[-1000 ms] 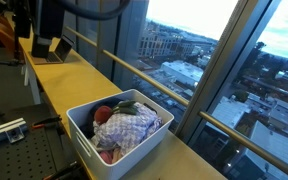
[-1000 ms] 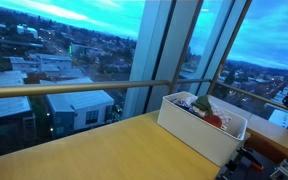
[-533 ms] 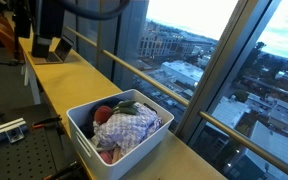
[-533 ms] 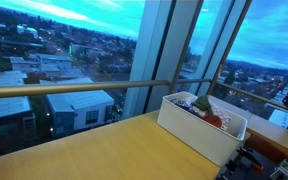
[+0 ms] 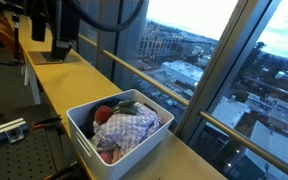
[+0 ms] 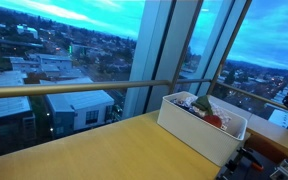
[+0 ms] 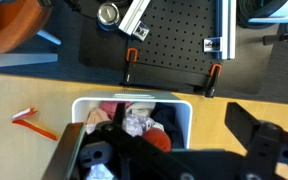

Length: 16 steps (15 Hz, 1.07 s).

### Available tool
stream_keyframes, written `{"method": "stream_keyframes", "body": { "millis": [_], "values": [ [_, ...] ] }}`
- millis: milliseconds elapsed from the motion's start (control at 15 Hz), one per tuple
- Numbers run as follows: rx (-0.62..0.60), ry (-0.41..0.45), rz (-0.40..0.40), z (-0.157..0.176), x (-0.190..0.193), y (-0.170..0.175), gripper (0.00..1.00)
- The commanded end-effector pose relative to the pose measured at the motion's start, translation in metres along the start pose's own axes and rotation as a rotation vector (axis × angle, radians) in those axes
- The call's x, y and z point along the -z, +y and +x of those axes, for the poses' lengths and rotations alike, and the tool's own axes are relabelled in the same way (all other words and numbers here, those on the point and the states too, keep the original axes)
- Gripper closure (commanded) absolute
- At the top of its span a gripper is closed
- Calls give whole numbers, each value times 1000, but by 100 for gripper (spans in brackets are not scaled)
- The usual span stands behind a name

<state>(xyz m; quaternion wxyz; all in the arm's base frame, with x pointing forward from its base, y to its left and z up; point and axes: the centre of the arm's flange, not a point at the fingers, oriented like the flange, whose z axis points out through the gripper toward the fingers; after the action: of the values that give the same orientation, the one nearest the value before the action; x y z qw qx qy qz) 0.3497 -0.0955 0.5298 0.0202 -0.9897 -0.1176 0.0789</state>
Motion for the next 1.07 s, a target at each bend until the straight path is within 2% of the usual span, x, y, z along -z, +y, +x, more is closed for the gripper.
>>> {"method": "stream_keyframes", "body": {
  "millis": [0, 533, 800, 1000],
  "values": [
    [42, 95, -41, 41, 9, -2, 0],
    [58, 347, -160, 137, -18, -18, 0],
    [47, 402, -203, 177, -43, -8, 0],
    [45, 402, -217, 209, -71, 4, 0]
  ]
}}
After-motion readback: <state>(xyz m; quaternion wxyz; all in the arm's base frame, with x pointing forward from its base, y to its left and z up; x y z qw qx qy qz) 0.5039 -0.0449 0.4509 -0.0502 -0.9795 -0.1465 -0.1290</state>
